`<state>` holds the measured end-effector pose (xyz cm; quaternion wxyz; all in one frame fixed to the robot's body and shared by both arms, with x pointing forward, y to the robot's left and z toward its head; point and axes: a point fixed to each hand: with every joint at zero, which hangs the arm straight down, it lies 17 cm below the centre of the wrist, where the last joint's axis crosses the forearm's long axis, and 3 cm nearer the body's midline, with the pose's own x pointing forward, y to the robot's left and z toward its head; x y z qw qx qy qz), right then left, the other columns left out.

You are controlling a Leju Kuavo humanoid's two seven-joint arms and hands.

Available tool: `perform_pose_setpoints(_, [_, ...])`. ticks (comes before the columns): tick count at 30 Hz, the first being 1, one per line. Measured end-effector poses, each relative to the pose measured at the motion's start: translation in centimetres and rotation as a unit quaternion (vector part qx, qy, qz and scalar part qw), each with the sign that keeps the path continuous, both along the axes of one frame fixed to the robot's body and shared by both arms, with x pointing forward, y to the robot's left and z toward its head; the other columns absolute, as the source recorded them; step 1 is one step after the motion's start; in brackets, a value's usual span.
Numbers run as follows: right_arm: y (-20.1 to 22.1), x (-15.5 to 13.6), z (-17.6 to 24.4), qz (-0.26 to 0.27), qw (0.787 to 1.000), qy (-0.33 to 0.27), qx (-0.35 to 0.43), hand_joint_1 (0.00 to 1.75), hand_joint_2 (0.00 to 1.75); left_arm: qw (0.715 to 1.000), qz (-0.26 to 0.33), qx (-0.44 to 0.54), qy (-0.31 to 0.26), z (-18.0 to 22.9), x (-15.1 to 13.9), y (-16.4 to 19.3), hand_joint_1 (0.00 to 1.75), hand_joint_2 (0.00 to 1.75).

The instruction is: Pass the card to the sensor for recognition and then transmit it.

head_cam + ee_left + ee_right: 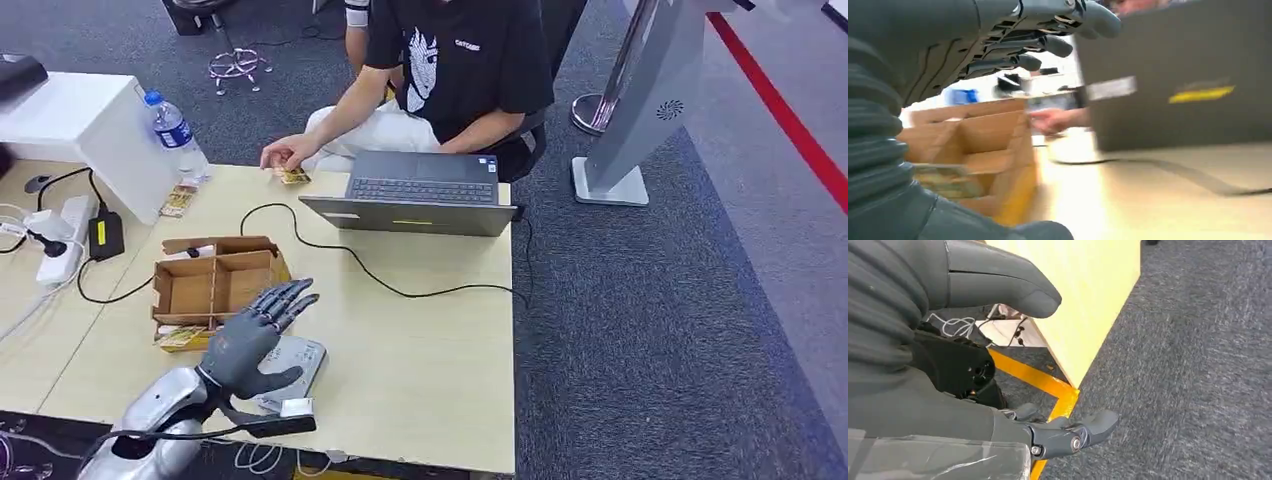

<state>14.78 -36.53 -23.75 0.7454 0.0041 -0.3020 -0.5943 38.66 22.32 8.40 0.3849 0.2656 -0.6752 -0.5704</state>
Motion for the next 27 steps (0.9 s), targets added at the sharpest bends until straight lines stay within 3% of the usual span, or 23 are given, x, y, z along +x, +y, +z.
perform_pose_setpoints(7, [-0.4,-0.1,0.0,-0.012,1.0,0.001,-0.004,0.0,1.75,0.985,0.085,0.132,-0.065,-0.5,2.0,4.6,0.0,1.75])
perform_pose_setpoints(24, [-0.4,0.0,0.0,-0.012,1.0,0.001,-0.004,0.0,1.75,0.978,0.13,0.157,-0.043,-2.5,3.2,8.5,0.0,1.75])
perform_pose_setpoints(25, [-0.4,0.0,0.0,-0.012,1.0,0.001,-0.004,0.0,1.75,0.978,0.131,0.157,-0.042,-2.5,3.2,8.6,0.44,1.75])
perform_pose_setpoints(26, [-0.4,0.0,0.0,-0.012,1.0,0.001,-0.004,0.0,1.75,0.978,0.13,0.157,-0.041,-2.6,3.1,8.6,1.64,1.75])
perform_pose_setpoints(27, [-0.4,0.0,0.0,-0.011,1.0,0.001,-0.004,0.0,1.75,0.978,0.13,0.158,-0.041,-2.6,3.1,8.7,1.75,1.75])
